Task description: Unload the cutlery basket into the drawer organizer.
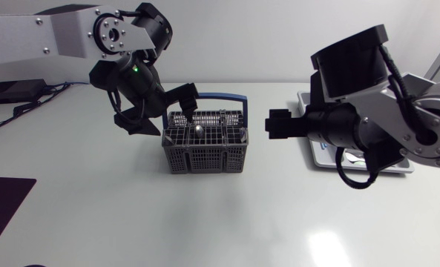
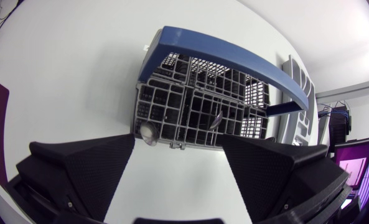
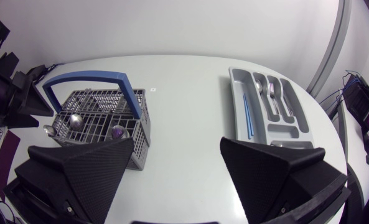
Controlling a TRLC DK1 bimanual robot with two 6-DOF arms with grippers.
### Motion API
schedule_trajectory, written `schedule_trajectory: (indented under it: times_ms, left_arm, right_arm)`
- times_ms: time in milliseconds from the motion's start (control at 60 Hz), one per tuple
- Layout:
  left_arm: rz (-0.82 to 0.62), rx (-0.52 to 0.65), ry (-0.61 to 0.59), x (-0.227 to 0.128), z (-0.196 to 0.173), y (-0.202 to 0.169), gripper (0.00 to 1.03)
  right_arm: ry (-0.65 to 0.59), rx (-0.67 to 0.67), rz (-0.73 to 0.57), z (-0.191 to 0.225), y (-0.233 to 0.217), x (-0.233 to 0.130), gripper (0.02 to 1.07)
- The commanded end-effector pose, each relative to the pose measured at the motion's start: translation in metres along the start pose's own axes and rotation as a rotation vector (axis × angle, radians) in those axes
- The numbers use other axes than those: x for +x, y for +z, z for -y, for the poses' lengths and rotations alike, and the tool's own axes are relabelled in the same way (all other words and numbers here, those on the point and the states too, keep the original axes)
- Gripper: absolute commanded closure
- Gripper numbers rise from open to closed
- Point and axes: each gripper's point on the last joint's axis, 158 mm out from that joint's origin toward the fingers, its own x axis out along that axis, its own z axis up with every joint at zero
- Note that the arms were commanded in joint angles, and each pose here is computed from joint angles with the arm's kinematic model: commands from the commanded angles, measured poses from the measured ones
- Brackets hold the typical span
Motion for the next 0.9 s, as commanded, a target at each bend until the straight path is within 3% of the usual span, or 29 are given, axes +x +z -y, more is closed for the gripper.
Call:
schedule_trajectory:
  times_ms: [0, 133, 600, 767, 883]
  left_arm:
    - [-0.038, -0.048, 0.024, 0.015, -0.008, -0.008, 0.05]
    - [-0.052, -0.133, 0.041, 0.021, -0.014, -0.014, 0.06]
    - [-0.060, -0.241, 0.065, 0.029, -0.025, -0.015, 0.08]
    - [-0.063, -0.269, 0.069, 0.034, -0.027, -0.016, 0.26]
    - [-0.057, -0.285, 0.066, 0.035, -0.026, -0.015, 0.48]
  right_arm:
    - [-0.016, 0.012, -0.047, 0.003, -0.019, 0.008, 0.07]
    - [-0.021, 0.018, -0.055, 0.004, -0.023, 0.011, 0.07]
    - [-0.024, 0.014, -0.077, 0.002, -0.035, 0.018, 0.07]
    - [-0.026, 0.014, -0.082, 0.002, -0.038, 0.019, 0.07]
    - [-0.028, 0.012, -0.086, 0.003, -0.039, 0.019, 0.07]
